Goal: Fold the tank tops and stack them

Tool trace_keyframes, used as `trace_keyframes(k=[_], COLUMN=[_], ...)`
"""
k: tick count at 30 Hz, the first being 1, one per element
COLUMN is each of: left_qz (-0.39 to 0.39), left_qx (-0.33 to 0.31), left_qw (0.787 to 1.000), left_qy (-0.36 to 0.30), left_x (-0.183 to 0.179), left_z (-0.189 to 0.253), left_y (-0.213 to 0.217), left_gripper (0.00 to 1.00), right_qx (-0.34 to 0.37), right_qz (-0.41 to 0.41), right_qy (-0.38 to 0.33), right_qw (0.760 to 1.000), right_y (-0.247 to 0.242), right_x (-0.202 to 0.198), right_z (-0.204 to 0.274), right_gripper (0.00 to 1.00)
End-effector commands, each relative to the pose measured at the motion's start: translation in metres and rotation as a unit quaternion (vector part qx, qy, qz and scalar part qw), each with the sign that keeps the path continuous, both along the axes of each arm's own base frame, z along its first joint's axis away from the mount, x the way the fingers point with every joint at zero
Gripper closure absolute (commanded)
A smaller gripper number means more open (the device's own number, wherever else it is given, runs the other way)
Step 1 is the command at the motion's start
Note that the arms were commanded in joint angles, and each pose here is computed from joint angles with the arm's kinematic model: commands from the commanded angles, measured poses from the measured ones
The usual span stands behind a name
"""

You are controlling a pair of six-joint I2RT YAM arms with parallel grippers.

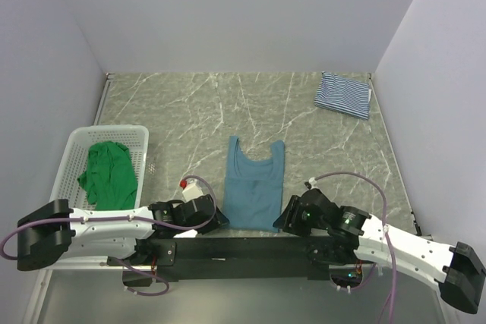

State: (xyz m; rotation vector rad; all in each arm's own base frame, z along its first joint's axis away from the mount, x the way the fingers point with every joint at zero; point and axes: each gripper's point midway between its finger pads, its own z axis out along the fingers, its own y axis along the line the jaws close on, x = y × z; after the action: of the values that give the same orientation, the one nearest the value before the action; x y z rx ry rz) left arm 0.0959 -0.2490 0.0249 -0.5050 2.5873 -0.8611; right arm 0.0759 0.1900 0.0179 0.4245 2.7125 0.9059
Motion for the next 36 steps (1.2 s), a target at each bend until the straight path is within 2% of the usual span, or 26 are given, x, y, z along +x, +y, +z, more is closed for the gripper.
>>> trace_keyframes(k=[1,14,20,25,26,28,30,36], left_qz=[-0.002,0.002,-0.001,-0.001,-0.004,-0.005,-0.007,-0.018], left_qx=[0.024,0.024,0.035,0.041,0.042,0.042,0.046,0.036], left_qw=[1.000,1.000,0.999,0.999,0.999,0.999,0.999,0.999], left_qy=[0.014,0.008,0.008,0.001,-0.002,-0.007,-0.012,-0.019], left_x=[-0.006,-0.005,-0.004,-0.001,-0.001,0.001,0.001,-0.006], left_z=[-0.014,-0.016,-0.021,-0.021,-0.019,-0.014,-0.010,0.005], left_y=[0.010,0.013,0.013,0.012,0.012,0.011,0.013,0.014], left_gripper=[0.61,0.68,0.76,0.83,0.87,0.94,0.99,0.99], right_qx=[-0.070,-0.077,-0.077,-0.076,-0.076,-0.077,-0.071,-0.048], right_qz=[-0.009,-0.018,-0.029,-0.040,-0.039,-0.044,-0.040,-0.008], right_qy=[0.058,0.081,0.068,0.050,0.046,0.022,0.004,-0.011], right_qw=[0.996,0.994,0.994,0.995,0.995,0.996,0.997,0.999], right_y=[-0.034,-0.037,-0.038,-0.037,-0.036,-0.036,-0.033,-0.025], right_x=[-0.026,-0.035,-0.029,-0.021,-0.020,-0.011,-0.006,-0.010], right_z=[-0.035,-0.058,-0.054,-0.048,-0.046,-0.036,-0.024,-0.001], right_gripper=[0.48,0.56,0.72,0.81,0.85,0.99,1.00,1.00])
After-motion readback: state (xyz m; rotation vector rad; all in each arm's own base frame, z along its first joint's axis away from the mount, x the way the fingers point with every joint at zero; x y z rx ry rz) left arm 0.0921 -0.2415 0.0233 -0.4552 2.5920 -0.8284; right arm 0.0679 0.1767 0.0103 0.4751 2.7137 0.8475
